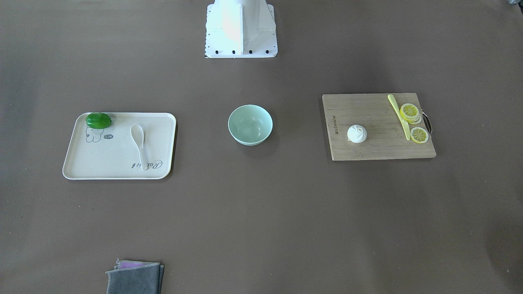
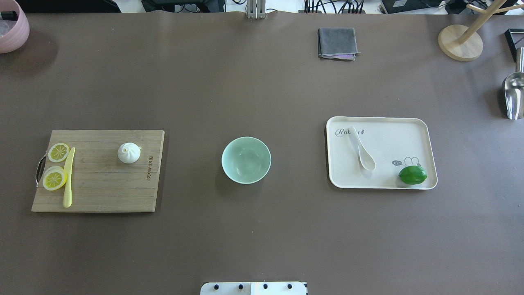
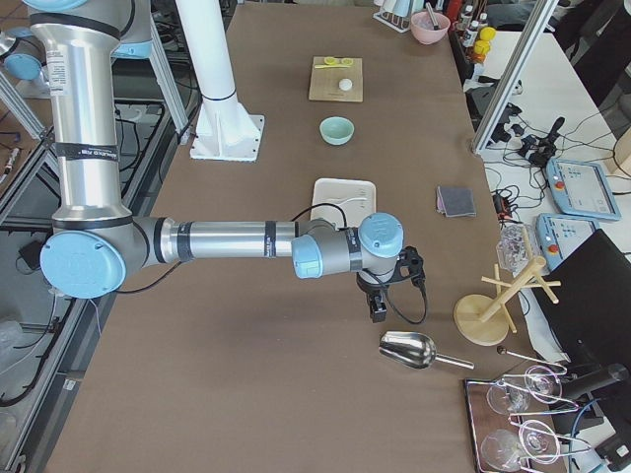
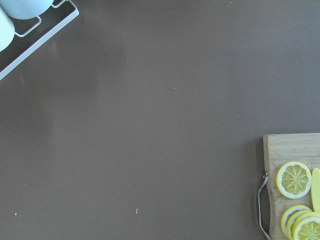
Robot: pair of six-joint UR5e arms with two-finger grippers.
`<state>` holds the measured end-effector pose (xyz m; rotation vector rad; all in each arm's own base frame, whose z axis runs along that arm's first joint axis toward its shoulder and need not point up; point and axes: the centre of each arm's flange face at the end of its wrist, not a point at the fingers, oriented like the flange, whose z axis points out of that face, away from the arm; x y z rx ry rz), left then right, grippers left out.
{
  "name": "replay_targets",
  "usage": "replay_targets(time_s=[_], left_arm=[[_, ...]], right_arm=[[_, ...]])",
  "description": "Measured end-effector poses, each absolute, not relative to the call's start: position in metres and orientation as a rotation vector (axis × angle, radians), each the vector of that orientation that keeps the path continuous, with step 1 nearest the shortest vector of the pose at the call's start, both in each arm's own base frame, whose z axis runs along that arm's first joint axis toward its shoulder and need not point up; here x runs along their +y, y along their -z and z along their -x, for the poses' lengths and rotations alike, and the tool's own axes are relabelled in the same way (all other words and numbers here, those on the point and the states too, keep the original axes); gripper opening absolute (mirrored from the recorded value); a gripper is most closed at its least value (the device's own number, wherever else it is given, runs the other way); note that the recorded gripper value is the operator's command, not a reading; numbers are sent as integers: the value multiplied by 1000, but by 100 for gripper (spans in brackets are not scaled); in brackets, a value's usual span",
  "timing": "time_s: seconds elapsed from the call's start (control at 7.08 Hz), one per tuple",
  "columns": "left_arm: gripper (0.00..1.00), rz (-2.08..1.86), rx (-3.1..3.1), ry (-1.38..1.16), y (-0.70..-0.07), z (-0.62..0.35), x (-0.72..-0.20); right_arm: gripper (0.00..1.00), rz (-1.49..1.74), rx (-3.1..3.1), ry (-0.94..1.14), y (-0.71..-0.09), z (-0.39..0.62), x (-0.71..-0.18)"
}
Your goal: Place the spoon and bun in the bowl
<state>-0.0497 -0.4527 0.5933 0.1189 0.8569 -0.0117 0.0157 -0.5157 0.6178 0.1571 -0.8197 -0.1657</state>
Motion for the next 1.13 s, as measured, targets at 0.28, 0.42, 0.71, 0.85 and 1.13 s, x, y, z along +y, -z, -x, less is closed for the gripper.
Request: replay_targets(time_s=[0.28,0.42,0.71,0.85,1.13], left_arm=[[98,-125,857,11,-592,50,-453],[98,-125,854,12,-593,50,-452],[98,-140,851,1,-590,50,-452],[98,-161,852,-9,-587,50,-453],[98,-215,858,-31,-586,49,-452]], right_arm=[[100,-158,-819,165,-616,-16,-517],[100,-159,-819,164,-615,-15,-518],[100,-162,-820,163,-615,-15,-517],[100,-159,-821,162,-617,-15,-516],[100,-157,-821,159,-619,-15,-514]])
